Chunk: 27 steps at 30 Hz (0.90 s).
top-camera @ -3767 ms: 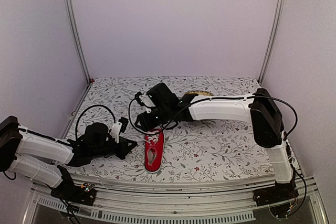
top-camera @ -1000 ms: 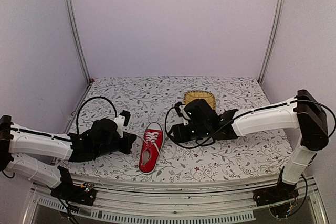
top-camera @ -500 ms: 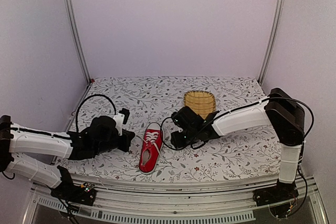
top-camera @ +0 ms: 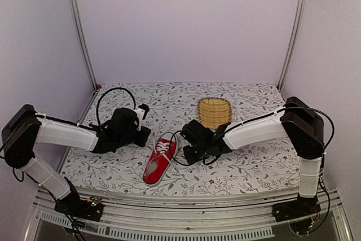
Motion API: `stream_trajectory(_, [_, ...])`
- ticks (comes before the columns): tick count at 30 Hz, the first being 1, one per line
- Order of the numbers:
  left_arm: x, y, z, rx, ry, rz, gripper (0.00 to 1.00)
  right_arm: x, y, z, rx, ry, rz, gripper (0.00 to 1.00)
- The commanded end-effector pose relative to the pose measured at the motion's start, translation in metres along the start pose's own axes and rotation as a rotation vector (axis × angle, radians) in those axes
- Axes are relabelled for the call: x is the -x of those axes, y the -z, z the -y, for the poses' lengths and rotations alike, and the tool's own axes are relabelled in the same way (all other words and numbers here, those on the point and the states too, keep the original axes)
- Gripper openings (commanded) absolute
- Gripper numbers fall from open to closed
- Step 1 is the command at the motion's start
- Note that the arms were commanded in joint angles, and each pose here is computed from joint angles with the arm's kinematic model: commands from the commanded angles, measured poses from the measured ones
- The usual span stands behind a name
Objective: Tie the shoes
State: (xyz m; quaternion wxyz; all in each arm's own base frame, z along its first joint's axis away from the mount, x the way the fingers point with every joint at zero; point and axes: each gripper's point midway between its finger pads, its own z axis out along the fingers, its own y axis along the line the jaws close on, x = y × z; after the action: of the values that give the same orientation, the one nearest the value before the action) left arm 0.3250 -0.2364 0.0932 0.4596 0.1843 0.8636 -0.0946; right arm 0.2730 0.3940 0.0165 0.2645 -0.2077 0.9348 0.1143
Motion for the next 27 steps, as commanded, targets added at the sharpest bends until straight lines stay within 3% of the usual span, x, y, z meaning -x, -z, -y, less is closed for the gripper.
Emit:
stream_trajectory(1, [0.000, -0.023, -0.040, 0.197, 0.076, -0.058, 0.39, -0.006, 0.008, 0.014, -0.057, -0.036, -0.002, 0.02])
stream_trajectory(6, [-0.017, -0.024, -0.055, 0.247, 0.217, -0.118, 0.70, -0.005, 0.020, 0.018, -0.053, -0.059, 0.019, 0.02])
stream_trajectory(10, [-0.018, -0.013, -0.044, 0.151, 0.301, -0.137, 0.80, -0.004, 0.025, 0.020, -0.053, -0.060, 0.030, 0.02])
stream_trajectory(13, [-0.018, -0.003, -0.031, 0.056, 0.374, -0.160, 0.78, -0.002, 0.028, 0.021, -0.052, -0.061, 0.039, 0.02])
stream_trajectory(19, [0.010, 0.014, 0.011, -0.232, 0.578, -0.092, 0.73, 0.001, 0.030, 0.019, -0.042, -0.070, 0.050, 0.02])
stream_trajectory(27, [0.014, -0.009, 0.046, -0.377, 0.565, -0.188, 0.72, 0.006, 0.040, 0.021, -0.035, -0.087, 0.080, 0.02])
